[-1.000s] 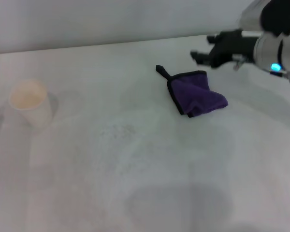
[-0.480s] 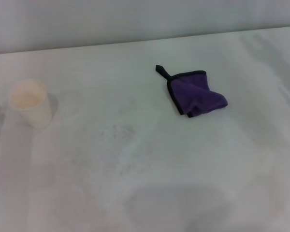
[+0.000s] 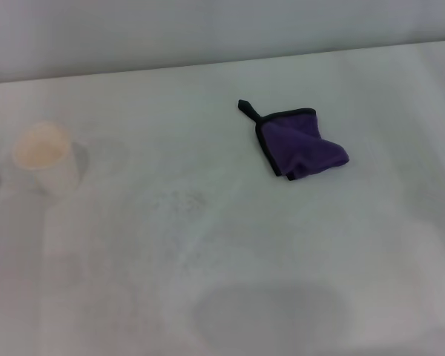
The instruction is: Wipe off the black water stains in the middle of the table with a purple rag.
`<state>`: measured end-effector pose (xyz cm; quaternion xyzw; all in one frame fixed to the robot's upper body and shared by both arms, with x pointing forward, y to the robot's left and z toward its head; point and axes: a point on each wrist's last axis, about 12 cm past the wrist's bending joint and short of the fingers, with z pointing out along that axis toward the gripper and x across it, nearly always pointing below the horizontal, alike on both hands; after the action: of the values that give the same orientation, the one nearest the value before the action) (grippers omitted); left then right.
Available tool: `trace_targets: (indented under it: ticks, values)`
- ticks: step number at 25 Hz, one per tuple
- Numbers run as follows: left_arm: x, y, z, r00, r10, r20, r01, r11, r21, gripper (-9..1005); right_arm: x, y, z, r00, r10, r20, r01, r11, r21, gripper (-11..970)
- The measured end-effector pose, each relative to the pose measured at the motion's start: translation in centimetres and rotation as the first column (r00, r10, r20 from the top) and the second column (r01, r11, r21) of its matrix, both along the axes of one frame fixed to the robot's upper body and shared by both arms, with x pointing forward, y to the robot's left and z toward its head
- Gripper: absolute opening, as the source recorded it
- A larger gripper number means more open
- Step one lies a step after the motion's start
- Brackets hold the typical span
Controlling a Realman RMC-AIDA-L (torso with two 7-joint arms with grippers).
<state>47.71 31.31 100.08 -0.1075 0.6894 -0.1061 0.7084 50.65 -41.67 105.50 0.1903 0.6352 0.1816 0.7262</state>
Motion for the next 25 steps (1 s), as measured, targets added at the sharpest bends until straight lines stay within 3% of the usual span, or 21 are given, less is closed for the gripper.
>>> trace_targets:
  ticks: [2,4,7,13,25]
  values:
    - [0.0,0.0,0.0,1.0,0.0,0.0,0.0,1.0,0.001,876,-0.2,1.5,-1.1,1.0,-0.006,-0.024,0.001,0.977,-0.214,822]
    - [0.1,0.0,0.1,1.0,-0.001,0.002,0.001,1.0,0.002,876,-0.2,3.3,-2.1,0.999,-0.003,-0.049,-0.016,0.918,-0.397,821]
    - [0.2,0.0,0.1,1.0,-0.004,0.004,0.004,1.0,0.003,876,-0.1,5.6,-3.1,0.997,0.019,-0.077,-0.058,0.842,-0.536,803]
    - [0.1,0.1,0.1,1.0,0.0,0.001,0.0,1.0,0.004,876,0.5,7.8,-3.6,0.992,0.07,-0.107,-0.118,0.816,-0.565,731]
    - [-0.1,-0.2,-0.1,1.0,0.0,-0.001,0.0,1.0,-0.007,876,0.2,7.8,-3.9,0.991,0.069,-0.118,-0.123,0.824,-0.553,731]
